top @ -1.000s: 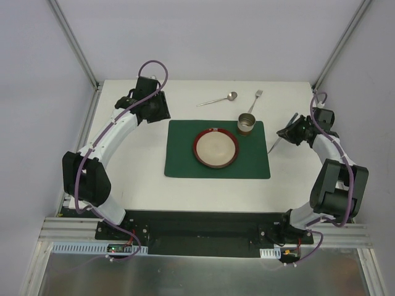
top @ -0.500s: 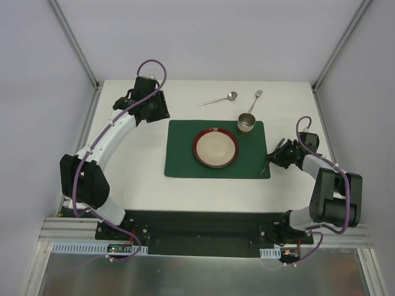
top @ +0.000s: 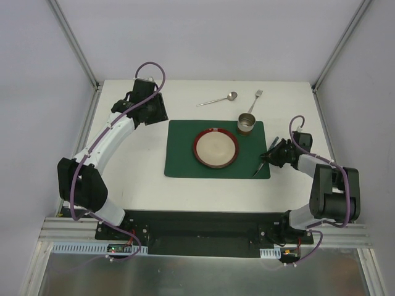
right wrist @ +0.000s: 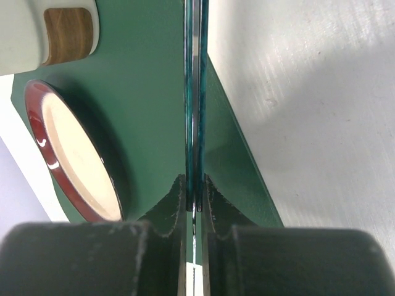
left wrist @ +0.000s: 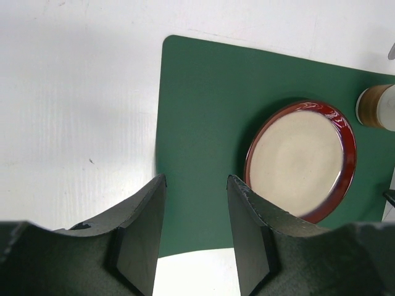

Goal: Set the dinner table for one person
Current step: Place the knife on the napkin.

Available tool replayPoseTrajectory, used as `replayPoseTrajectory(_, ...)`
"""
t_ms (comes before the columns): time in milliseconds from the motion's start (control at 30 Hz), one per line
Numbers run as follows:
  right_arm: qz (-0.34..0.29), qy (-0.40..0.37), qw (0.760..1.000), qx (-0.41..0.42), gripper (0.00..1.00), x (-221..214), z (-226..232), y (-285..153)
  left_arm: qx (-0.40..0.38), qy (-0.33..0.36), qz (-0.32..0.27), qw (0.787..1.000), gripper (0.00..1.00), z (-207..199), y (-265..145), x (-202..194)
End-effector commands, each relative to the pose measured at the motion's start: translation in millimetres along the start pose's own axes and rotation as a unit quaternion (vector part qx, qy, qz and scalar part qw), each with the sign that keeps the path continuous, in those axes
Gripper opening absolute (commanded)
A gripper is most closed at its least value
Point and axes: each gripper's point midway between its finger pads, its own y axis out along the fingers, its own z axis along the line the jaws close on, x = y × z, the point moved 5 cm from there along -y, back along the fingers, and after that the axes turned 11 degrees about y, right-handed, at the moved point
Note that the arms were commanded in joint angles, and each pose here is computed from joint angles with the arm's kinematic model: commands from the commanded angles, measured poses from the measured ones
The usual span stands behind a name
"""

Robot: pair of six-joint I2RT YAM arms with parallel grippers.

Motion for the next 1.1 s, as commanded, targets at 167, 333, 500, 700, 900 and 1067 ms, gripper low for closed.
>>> replayPoseTrajectory(167,-0.012,-0.006,1.0,0.013,0.01,5,7,6,0.007,0.013,-0.016,1.0,0.43,0,-14,2)
replayPoseTrajectory(333,-0.009,-0.004,1.0,0.007,0.06,5,4,9,0.01,0.014,-0.013,1.0,0.43,1,-11,1)
replayPoseTrajectory(500,-0.007,-0.003,1.0,0.004,0.12,4,2,12,0.013,0.015,-0.014,1.0,0.43,2,-11,1)
replayPoseTrajectory(700,-0.006,-0.004,1.0,0.002,0.15,4,1,14,0.014,0.015,-0.01,1.0,0.42,2,-8,0)
replayPoseTrajectory(900,-0.008,-0.003,1.0,-0.001,0.07,5,-1,15,0.016,0.016,-0.01,1.0,0.42,3,-8,0)
replayPoseTrajectory(1067,-0.008,-0.002,1.0,-0.002,0.01,5,-1,15,0.018,0.017,-0.01,1.0,0.42,4,-8,-1)
